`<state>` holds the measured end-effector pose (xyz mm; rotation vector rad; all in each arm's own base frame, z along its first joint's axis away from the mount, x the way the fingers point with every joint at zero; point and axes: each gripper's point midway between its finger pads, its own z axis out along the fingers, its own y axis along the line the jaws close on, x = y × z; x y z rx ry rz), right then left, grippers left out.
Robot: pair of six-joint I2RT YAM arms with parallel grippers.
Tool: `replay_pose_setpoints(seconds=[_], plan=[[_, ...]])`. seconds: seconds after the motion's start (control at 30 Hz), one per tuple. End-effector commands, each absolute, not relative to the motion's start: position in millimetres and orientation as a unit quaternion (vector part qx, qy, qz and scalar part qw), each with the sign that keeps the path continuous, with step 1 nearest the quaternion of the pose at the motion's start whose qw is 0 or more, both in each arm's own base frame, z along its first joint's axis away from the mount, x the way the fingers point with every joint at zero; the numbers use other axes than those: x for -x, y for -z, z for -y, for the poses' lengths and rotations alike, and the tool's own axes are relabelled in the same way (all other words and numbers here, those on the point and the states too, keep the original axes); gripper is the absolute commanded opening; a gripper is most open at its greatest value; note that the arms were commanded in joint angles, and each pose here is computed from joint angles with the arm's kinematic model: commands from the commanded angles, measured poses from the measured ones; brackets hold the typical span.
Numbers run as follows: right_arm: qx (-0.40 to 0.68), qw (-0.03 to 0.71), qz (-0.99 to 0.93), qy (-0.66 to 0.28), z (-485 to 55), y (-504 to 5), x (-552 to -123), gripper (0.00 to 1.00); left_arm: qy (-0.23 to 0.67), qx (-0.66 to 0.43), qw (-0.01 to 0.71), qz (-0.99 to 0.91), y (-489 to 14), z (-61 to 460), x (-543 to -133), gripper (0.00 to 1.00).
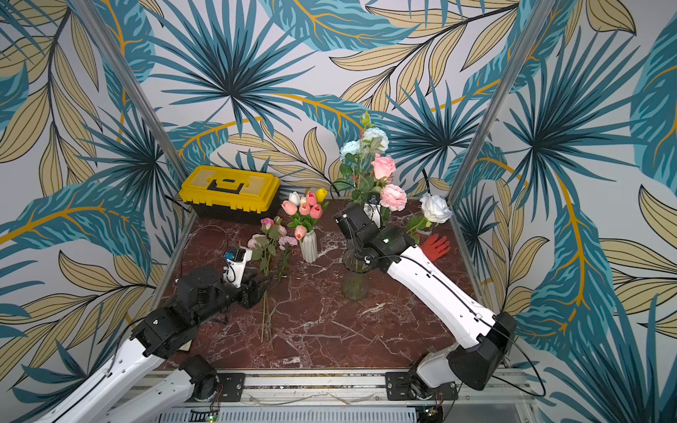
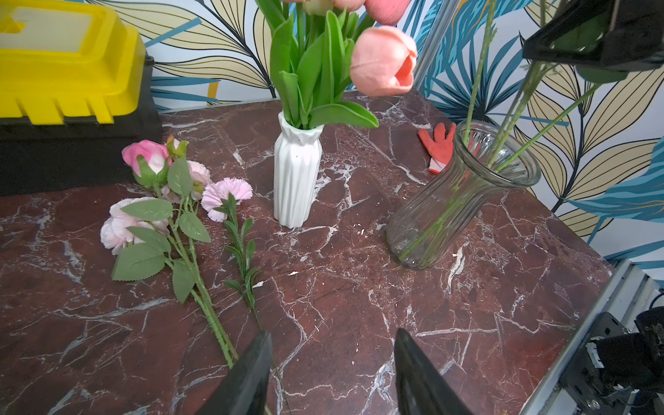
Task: Pick out pink flowers from the vase
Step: Pick up the flower from the vase, then place the flower at the center of the board.
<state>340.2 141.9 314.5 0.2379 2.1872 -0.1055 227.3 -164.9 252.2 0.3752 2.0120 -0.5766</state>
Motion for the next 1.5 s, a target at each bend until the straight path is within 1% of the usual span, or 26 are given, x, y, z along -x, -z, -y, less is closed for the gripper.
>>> replay_pose_setpoints(seconds=[0.0,0.17,0.37,0.53,0.67,0.87,1.13,1.23,1.33,1.4,1.47], plan=[[-0.077,0.483,-0.871,0.035,-139,-343,-336,0.08,0.238,-0.159,0.498,-0.818,-259,166,-228,0.56],[-0.053,0.512,-0.857,0.008,-137,-377,-327,0.07,0.243,-0.169,0.501,-0.813,-262,168,-225,0.58],[-0.022,0.534,-0.844,-0.047,-144,-414,-315,0.07,0.266,-0.177,0.496,-0.807,-266,173,-219,0.59],[0.002,0.533,-0.844,-0.062,-150,-422,-311,0.07,0.273,-0.178,0.495,-0.805,-268,175,-218,0.59],[0.021,0.54,-0.84,-0.052,-148,-434,-309,0.06,0.274,-0.177,0.497,-0.804,-270,175,-218,0.59],[0.052,0.566,-0.821,-0.054,-145,-473,-300,0.06,0.276,-0.176,0.5,-0.802,-273,175,-217,0.59],[0.085,0.585,-0.799,-0.108,-153,-514,-284,0.06,0.279,-0.189,0.505,-0.795,-279,177,-215,0.6],[0.103,0.587,-0.79,-0.146,-164,-523,-277,0.04,0.281,-0.197,0.511,-0.788,-286,178,-213,0.6],[0.141,0.573,-0.781,-0.204,-187,-524,-268,0.03,0.285,-0.209,0.522,-0.776,-298,180,-212,0.61],[0.178,0.556,-0.776,-0.24,-208,-516,-264,0.02,0.292,-0.213,0.529,-0.768,-307,182,-212,0.62],[0.2,0.537,-0.779,-0.255,-222,-500,-265,0.02,0.312,-0.227,0.534,-0.752,-317,190,-209,0.63]])
